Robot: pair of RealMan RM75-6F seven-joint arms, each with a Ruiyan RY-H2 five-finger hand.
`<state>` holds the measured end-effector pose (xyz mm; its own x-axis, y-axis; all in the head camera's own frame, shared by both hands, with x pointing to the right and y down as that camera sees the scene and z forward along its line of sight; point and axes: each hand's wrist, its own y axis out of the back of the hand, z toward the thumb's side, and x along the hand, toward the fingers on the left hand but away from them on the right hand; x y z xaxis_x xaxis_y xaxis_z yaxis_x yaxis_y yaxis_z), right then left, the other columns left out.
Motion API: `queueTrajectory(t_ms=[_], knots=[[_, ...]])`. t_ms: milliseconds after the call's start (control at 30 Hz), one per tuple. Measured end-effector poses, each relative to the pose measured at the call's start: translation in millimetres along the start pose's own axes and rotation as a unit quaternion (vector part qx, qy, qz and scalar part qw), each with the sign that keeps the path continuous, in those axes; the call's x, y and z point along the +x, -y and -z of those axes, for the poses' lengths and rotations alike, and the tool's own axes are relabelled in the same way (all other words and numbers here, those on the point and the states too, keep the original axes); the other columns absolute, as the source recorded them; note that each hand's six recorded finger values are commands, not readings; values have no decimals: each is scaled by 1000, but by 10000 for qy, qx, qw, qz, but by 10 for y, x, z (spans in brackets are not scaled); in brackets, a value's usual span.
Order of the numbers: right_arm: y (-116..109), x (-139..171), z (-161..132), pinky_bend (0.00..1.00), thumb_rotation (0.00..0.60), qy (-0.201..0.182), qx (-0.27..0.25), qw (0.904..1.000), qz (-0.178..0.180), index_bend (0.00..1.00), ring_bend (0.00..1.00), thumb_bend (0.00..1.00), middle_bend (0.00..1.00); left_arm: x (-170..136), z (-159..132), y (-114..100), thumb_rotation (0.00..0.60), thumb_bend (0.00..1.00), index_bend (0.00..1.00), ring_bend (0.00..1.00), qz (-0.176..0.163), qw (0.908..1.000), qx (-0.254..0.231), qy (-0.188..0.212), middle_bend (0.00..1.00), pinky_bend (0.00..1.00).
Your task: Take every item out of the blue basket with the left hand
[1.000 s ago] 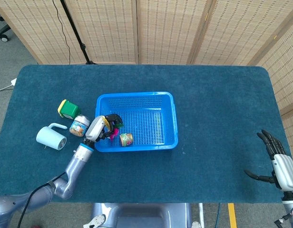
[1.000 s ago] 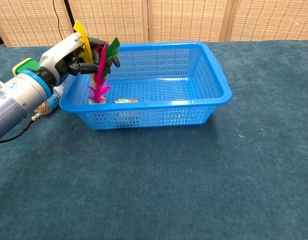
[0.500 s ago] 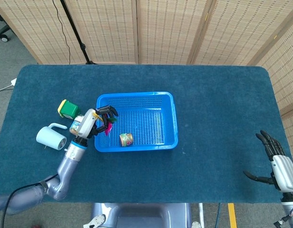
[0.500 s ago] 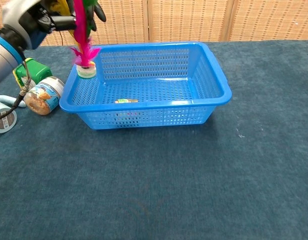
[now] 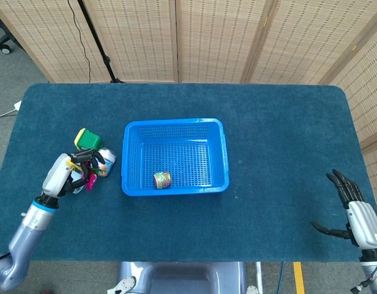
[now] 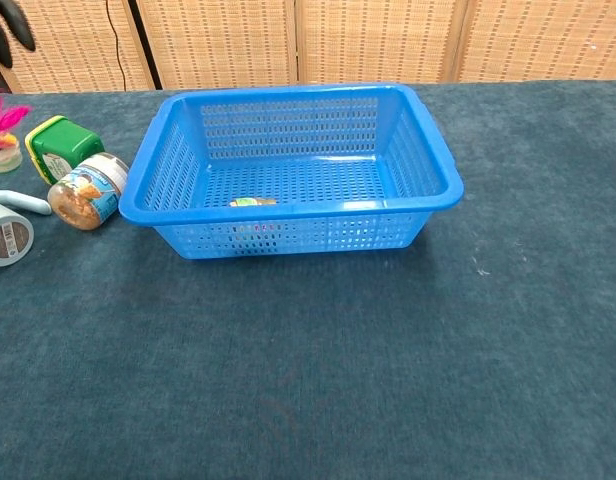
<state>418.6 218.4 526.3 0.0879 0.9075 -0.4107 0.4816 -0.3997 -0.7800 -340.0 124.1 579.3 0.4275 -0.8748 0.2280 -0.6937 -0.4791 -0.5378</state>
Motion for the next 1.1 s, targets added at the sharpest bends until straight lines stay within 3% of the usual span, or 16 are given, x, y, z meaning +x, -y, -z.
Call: queueTrajectory(t_ms=[133,200,267,300,367,433,533,600,767,933,1100], knots=[[17,2,-6,0,600,-1,10,10000,-27,0,0,0,0,-191,211,4,600,918,680,501,142,9996,41,-227,496,595],[21,4,-7,0,600,0,15,10000,-33,0,0,0,0,-278,338,28,600,834,583,416,201,9992,52,-341,415,568],[22,5,-5,0,600,6,16,10000,-33,0,0,0,0,-340,446,51,600,736,401,236,231,9988,87,-419,242,438],[22,4,-4,0,600,8,17,10000,-33,0,0,0,0,-375,514,65,600,684,278,120,254,9985,135,-456,127,323],[24,4,-4,0,600,8,14,10000,-39,0,0,0,0,-426,610,87,600,598,102,13,341,9979,234,-497,18,138],[25,3,-5,0,600,7,13,10000,-42,0,0,0,0,-498,715,137,600,495,13,0,582,9960,383,-559,0,26],[26,2,-4,0,600,12,15,10000,-44,0,0,0,0,-607,828,240,600,290,0,0,1010,9908,531,-733,0,0],[26,3,-4,0,600,13,15,10000,-46,0,0,0,0,-646,873,262,600,247,0,0,1208,9869,658,-844,0,0],[23,2,-4,0,600,16,2,10000,-42,0,0,0,0,-612,736,150,600,240,0,0,1066,9892,724,-698,0,0],[25,4,-9,0,600,6,1,10000,-50,0,0,0,0,-508,422,-35,600,240,0,0,821,9931,742,-386,0,0],[31,4,-12,0,600,-1,5,10000,-61,0,0,0,0,-271,56,-79,600,239,0,0,784,9915,1030,-108,0,0]])
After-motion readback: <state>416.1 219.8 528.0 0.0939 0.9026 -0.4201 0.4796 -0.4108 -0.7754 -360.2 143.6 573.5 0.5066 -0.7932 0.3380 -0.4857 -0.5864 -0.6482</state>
